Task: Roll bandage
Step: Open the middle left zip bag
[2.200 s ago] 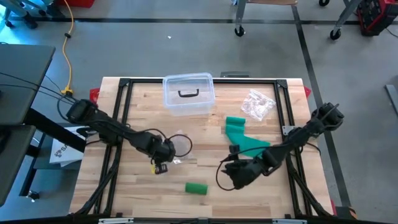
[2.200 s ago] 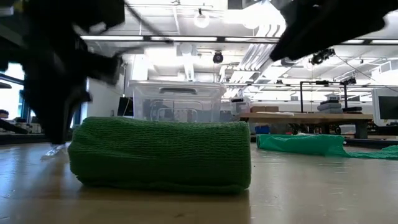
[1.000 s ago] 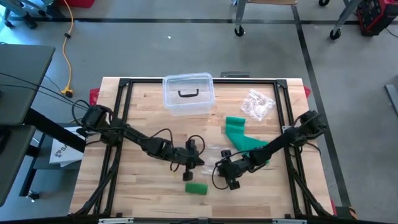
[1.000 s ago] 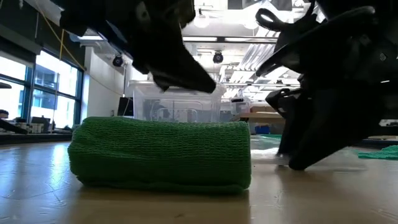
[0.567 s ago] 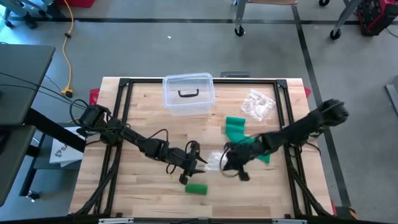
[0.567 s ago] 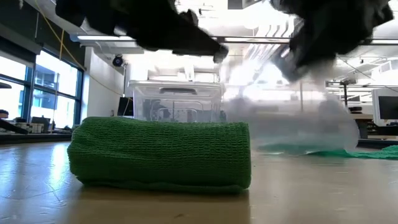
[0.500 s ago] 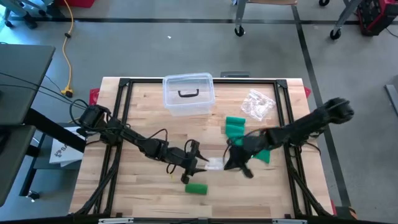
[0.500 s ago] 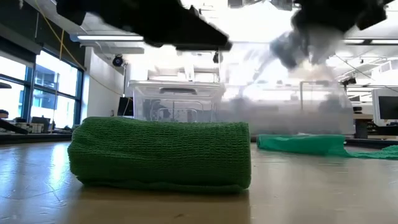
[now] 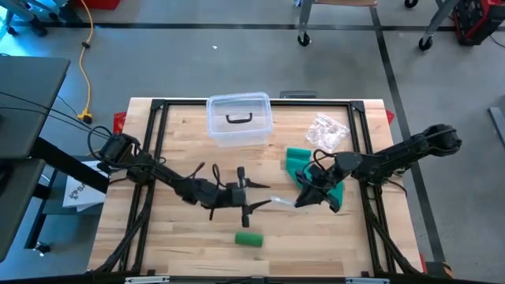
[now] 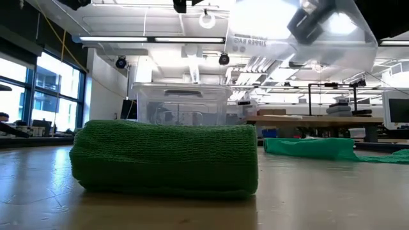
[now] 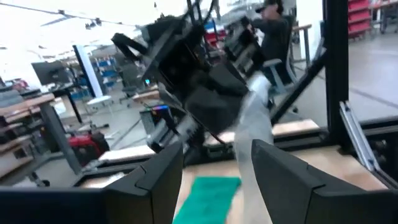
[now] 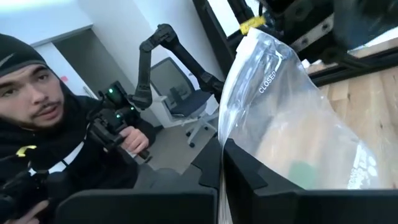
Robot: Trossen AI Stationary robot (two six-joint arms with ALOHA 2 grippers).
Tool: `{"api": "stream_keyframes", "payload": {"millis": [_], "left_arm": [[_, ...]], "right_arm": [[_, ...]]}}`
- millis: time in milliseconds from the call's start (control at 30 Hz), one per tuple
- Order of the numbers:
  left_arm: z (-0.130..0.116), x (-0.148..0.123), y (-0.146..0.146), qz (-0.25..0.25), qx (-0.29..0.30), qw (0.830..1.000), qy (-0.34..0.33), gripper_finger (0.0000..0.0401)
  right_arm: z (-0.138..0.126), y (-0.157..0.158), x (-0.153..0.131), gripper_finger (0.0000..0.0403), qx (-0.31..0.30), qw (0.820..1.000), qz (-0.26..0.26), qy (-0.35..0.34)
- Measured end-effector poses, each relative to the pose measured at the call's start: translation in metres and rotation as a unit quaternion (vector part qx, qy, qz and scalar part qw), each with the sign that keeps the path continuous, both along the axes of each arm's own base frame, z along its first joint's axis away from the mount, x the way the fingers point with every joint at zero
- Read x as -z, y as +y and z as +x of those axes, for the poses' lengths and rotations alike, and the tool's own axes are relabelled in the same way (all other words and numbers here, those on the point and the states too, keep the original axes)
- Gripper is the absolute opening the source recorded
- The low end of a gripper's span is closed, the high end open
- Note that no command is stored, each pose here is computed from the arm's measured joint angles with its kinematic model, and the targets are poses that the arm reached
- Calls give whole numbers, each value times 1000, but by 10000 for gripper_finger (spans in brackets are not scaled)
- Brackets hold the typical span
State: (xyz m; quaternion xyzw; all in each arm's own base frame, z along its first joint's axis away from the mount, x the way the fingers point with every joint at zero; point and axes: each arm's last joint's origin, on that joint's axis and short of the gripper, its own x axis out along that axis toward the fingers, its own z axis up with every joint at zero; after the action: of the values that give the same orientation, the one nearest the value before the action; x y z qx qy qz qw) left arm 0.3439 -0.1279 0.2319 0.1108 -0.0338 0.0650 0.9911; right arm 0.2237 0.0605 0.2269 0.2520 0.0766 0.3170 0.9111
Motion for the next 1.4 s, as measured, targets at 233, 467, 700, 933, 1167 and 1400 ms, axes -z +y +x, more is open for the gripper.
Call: {"api": "stream_keyframes", "payload": {"millis": [233,467,700,933,1167,1400], "left_arm": [[9,-12,5,13,67,997,-23,185],[18,-18,0,58,100,993,-22,152],[20,-20,-2,64,103,993,-15,65],[17,-20,-2,12,72,997,13,15],[7,-4,4,-140,-20,982,123,13],[-3,15,4,-189,-89,967,148,12]], "right_arm": [[0,0,0,1,0,1000,0,0],[0,0,0,1,-1,1000,-1,3],[1,-1,2,0,17,1000,-3,13],[0,-1,5,32,21,999,1,37],[-9,-20,-1,144,51,993,-41,99],[-21,-18,-34,149,281,917,-276,64]]}}
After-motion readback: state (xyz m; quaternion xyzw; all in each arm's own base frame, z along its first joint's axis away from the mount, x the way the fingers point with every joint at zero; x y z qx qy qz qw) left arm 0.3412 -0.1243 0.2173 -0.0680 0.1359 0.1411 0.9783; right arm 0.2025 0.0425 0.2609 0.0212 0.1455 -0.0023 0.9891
